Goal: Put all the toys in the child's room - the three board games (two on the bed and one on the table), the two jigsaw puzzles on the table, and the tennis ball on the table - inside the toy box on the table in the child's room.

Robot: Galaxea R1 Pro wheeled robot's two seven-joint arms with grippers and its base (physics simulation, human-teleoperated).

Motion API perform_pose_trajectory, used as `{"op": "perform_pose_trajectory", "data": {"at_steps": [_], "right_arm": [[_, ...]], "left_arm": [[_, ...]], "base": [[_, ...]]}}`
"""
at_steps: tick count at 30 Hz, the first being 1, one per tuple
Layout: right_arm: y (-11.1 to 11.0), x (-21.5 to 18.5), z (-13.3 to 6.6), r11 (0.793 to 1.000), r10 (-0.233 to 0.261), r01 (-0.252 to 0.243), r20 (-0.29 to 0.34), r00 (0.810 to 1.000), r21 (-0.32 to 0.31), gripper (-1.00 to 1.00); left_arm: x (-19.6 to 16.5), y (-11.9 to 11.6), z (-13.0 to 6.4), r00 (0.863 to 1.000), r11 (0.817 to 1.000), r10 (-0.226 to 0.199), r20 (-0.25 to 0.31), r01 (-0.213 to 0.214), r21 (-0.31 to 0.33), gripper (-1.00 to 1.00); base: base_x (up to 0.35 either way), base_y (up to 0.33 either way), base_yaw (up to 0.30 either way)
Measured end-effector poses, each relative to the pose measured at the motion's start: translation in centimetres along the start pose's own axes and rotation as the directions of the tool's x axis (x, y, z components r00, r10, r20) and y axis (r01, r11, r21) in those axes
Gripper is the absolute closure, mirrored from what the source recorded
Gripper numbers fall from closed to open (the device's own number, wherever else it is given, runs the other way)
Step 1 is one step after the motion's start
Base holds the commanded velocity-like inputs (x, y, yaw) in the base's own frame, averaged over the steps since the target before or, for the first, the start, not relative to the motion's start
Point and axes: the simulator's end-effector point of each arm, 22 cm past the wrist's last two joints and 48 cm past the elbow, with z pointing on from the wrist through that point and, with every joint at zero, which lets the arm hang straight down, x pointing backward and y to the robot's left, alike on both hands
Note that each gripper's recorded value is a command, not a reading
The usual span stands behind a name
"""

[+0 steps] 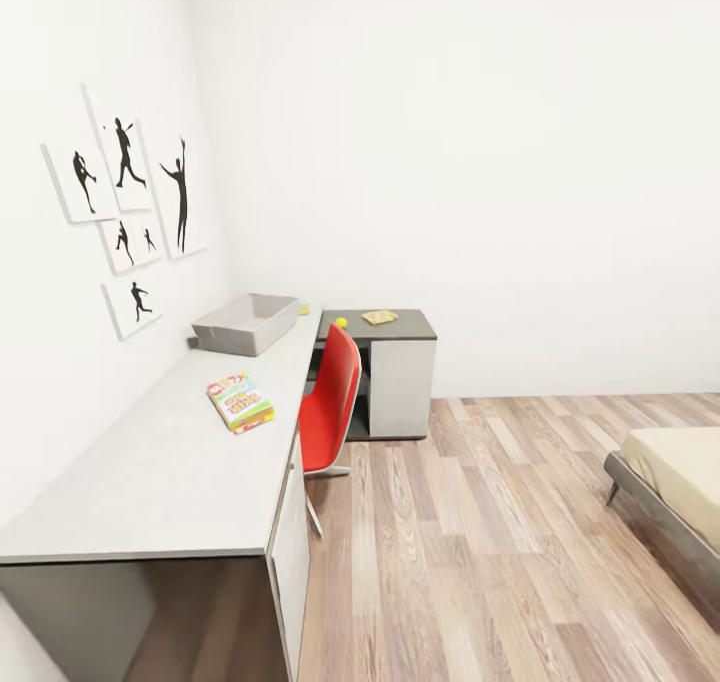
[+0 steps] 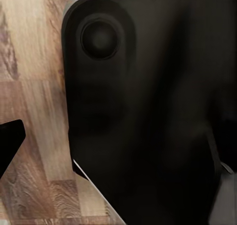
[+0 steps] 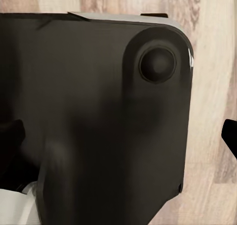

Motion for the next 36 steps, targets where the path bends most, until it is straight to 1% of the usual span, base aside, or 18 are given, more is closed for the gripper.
{"op": "perform_pose_trajectory", "data": {"at_steps": [6, 7, 9, 14, 19, 23, 29, 32, 36], "right_arm": [[-0.3, -1.2, -0.9, 1.000, 0.004, -0.004, 0.040, 0.999, 0.006, -1.00], [-0.4, -2.3, -1.1, 1.000, 0.005, -0.006, 0.084, 0.996, 0.008, -1.00], [-0.8, -3.1, -1.4, 1.000, 0.014, -0.015, 0.097, 0.995, 0.017, -1.00], [-1.5, -4.9, -2.0, 0.998, 0.040, -0.045, 0.111, 0.993, 0.040, -1.00], [-2.0, -6.0, -2.6, 0.996, 0.060, -0.067, 0.094, 0.994, 0.062, -1.00], [-2.1, -6.9, -3.2, 0.995, 0.065, -0.071, 0.095, 0.993, 0.067, -1.00], [-2.2, -9.0, -4.0, 0.995, 0.067, -0.075, 0.114, 0.991, 0.070, -1.00], [-2.3, -10.1, -4.5, 0.994, 0.067, -0.077, 0.127, 0.990, 0.072, -1.00], [-2.5, -12.9, -5.2, 0.994, 0.070, -0.083, 0.157, 0.985, 0.075, -1.00]], "left_arm": [[-1.6, 0.1, -0.9, 1.000, 1.000, 0.001, 0.028, 0.000, 0.000, -1.00], [-2.7, 0.1, -1.1, 0.999, 1.000, 0.001, 0.052, -0.001, 0.000, -1.00], [-3.4, 0.1, -1.5, 0.998, 1.000, 0.001, 0.063, -0.001, 0.000, -1.00], [-4.2, 0.1, -2.2, 0.997, 1.000, 0.001, 0.072, -0.001, 0.000, -1.00], [-5.5, 0.1, -3.0, 0.997, 1.000, 0.001, 0.076, -0.001, -0.001, -1.00], [-6.5, 0.1, -3.6, 0.997, 1.000, 0.001, 0.082, -0.001, -0.001, -1.00], [-9.0, -0.2, -4.8, 0.993, 1.000, 0.000, 0.119, 0.000, 0.003, -1.00], [-9.8, -0.2, -5.3, 0.992, 1.000, 0.000, 0.127, 0.000, 0.003, -1.00], [-11.8, -0.3, -6.2, 0.992, 1.000, 0.000, 0.129, -0.001, 0.006, -1.00]], "base": [[0.000, 0.000, 0.000], [0.000, 0.000, 0.000], [0.000, 0.000, 0.000], [0.000, 0.000, 0.000], [0.000, 0.000, 0.000], [0.000, 0.000, 0.000], [0.000, 0.000, 0.000], [0.000, 0.000, 0.000], [0.000, 0.000, 0.000]]}}
